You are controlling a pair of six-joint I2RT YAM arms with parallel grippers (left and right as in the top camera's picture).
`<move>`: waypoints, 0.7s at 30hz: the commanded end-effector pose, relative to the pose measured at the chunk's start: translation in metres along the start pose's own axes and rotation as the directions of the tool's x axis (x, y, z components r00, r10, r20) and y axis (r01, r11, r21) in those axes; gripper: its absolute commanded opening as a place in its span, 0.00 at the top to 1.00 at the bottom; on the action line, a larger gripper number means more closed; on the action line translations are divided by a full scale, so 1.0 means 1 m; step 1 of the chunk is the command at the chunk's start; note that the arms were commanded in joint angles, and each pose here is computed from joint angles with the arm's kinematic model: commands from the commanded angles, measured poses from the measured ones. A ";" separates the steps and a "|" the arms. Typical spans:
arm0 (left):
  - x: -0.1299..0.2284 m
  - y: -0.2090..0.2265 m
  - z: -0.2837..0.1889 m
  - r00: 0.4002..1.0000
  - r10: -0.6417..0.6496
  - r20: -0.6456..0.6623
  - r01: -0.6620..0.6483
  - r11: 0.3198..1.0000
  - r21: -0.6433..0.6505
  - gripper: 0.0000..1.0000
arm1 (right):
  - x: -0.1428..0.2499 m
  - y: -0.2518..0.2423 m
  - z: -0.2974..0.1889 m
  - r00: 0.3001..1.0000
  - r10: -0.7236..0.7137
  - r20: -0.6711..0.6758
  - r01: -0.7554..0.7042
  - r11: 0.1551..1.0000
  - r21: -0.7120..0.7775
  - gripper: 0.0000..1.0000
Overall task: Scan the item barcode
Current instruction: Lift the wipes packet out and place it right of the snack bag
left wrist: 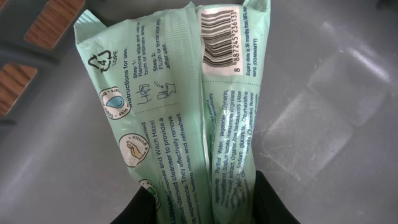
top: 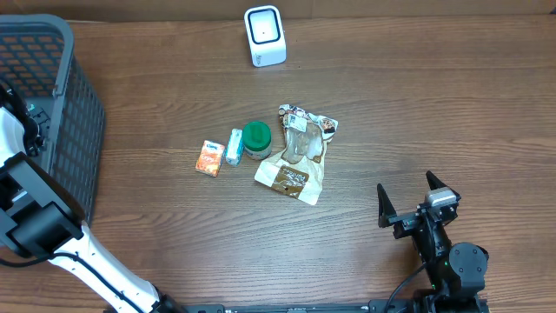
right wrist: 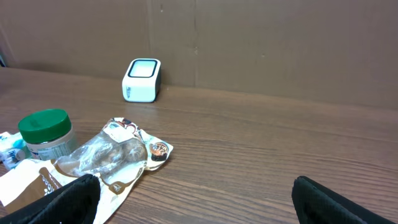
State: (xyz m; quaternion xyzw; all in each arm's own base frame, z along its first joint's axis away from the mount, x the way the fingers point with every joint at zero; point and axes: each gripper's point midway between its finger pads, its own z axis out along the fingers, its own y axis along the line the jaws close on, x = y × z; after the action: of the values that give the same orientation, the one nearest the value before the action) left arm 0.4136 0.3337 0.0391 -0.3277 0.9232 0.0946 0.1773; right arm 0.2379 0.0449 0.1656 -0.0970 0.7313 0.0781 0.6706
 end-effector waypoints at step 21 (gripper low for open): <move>-0.052 -0.016 -0.181 0.950 -0.171 0.262 0.118 0.972 0.204 0.96 | -0.004 0.002 -0.001 1.000 -0.005 0.015 0.005 1.000 -0.009 0.00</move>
State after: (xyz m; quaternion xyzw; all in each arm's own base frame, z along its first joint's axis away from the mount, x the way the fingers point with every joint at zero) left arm 0.4130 0.3115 0.1485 -0.3550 0.8955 0.0579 0.2620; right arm 0.2379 0.0450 0.1656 -0.0973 0.7313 0.0781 0.6706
